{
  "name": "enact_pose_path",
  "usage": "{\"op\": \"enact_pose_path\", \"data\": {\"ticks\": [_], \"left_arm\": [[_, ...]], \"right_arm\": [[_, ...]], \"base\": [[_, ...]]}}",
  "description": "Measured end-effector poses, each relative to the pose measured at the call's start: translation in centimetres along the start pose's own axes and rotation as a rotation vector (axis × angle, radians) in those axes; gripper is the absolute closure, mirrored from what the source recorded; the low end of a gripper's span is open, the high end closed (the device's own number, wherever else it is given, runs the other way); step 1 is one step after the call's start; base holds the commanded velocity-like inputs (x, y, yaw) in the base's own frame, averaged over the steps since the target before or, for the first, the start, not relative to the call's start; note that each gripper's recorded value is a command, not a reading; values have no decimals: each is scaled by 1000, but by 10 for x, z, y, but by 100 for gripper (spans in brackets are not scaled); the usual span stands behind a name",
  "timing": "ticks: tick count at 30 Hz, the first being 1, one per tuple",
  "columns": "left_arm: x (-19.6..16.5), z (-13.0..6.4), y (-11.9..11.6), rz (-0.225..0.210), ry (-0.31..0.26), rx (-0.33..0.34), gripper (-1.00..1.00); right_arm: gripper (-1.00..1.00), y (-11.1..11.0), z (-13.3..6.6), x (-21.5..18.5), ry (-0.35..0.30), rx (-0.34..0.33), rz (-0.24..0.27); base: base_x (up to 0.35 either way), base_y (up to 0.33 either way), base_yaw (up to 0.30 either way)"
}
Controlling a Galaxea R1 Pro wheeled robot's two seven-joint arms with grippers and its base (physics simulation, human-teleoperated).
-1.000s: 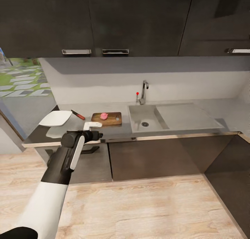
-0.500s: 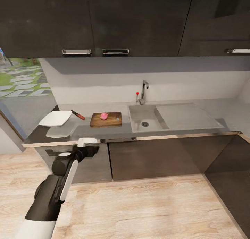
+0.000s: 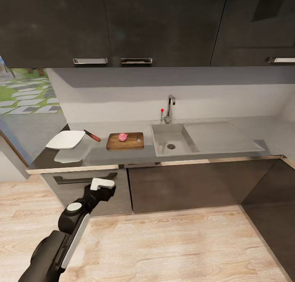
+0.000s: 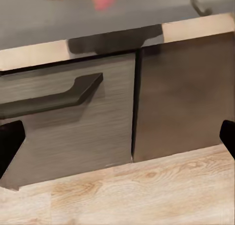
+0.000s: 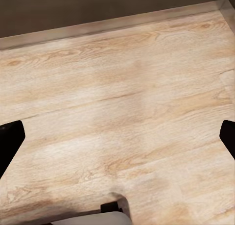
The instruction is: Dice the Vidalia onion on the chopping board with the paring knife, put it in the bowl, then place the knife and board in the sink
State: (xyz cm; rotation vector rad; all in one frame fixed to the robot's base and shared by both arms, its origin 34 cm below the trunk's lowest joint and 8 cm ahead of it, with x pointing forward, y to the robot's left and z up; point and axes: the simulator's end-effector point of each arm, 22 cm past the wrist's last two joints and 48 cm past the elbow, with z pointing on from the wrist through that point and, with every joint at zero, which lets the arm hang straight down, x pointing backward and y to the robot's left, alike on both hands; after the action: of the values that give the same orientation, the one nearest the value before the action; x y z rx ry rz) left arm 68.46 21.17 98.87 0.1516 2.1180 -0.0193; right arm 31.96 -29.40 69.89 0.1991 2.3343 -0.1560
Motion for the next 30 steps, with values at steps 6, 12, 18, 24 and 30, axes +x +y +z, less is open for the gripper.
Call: {"op": "enact_pose_path", "data": {"ticks": [6,12,18,24,30], "left_arm": [[38,8,-3,-52,77,47,-100],[74,15,-9,-113,159,74,-100],[88,18,-8,-117,190,71,-100],[103,20,-6,-121,222,66,-100],[108,20,-6,-123,231,66,-100]], "right_arm": [[-100,0,0,0,-2,0,0],[-100,-5,-12,33,75,12,-8],[-100,-9,-26,66,152,16,-18],[-100,-19,-46,103,245,33,-30],[-100,-21,-62,129,312,32,-39]], "base": [[0,0,0],[0,0,0],[0,0,0],[0,0,0],[0,0,0]]}}
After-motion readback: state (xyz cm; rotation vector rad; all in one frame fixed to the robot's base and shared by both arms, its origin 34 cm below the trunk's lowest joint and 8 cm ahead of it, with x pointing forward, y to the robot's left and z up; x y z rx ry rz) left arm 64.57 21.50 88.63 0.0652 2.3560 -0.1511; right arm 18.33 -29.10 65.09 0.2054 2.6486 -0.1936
